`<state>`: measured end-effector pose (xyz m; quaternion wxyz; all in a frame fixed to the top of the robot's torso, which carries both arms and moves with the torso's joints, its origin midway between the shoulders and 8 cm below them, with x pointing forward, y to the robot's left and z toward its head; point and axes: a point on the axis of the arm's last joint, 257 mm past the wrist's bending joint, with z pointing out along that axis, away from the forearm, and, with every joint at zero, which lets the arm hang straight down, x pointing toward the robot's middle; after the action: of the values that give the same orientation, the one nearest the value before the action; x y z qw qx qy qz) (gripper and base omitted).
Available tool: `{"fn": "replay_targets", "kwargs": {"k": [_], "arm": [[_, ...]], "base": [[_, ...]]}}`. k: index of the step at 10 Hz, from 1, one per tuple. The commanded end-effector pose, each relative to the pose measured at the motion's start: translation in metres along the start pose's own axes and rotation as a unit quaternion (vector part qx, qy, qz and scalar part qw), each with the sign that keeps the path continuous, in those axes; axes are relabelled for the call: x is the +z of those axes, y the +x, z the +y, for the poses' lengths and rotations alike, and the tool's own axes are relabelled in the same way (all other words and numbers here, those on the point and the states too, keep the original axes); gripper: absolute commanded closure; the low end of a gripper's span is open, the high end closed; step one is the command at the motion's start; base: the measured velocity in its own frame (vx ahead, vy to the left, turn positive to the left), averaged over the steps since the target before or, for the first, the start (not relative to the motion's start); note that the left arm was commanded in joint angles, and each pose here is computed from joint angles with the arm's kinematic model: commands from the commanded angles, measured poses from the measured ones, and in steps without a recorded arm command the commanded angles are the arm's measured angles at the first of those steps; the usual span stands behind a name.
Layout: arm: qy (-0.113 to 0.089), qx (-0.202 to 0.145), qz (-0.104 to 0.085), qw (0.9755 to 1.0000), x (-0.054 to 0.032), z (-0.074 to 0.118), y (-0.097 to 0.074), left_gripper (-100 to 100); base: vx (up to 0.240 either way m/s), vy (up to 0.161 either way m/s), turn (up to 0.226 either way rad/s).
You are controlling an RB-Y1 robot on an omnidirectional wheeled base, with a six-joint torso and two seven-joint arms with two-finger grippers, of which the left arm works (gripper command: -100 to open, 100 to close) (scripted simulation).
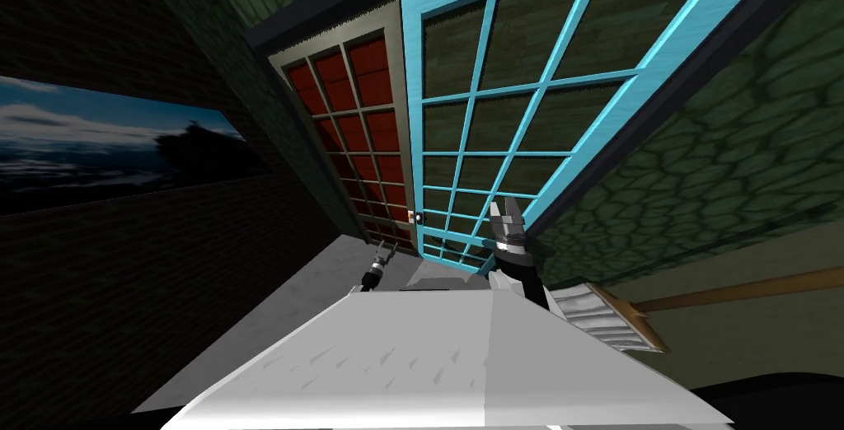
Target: Pull the door open
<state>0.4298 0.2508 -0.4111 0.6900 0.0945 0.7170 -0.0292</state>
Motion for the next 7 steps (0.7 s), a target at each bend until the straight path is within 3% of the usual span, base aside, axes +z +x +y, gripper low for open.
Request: {"fn": "replay_targets", "kwargs": {"k": [1,3,4,7], "arm": [[-0.016,0.017,0.009,0.9997,-0.0086,0.027,0.005,-100],[-0.039,0.037,0.021,0.9983,-0.0239,0.064,0.012,-100],[-0.039,0.037,0.021,0.9983,-0.0239,0.064,0.012,-100],[-0.078,0.059,0.039,0.9945,-0.0493,0.115,0.02,-100]], "base": [[-0.137,0.004,-0.016],[-0.152,0.037,-0.016],[-0.094,0.038,-0.005],[-0.101,0.045,-0.026]]}}
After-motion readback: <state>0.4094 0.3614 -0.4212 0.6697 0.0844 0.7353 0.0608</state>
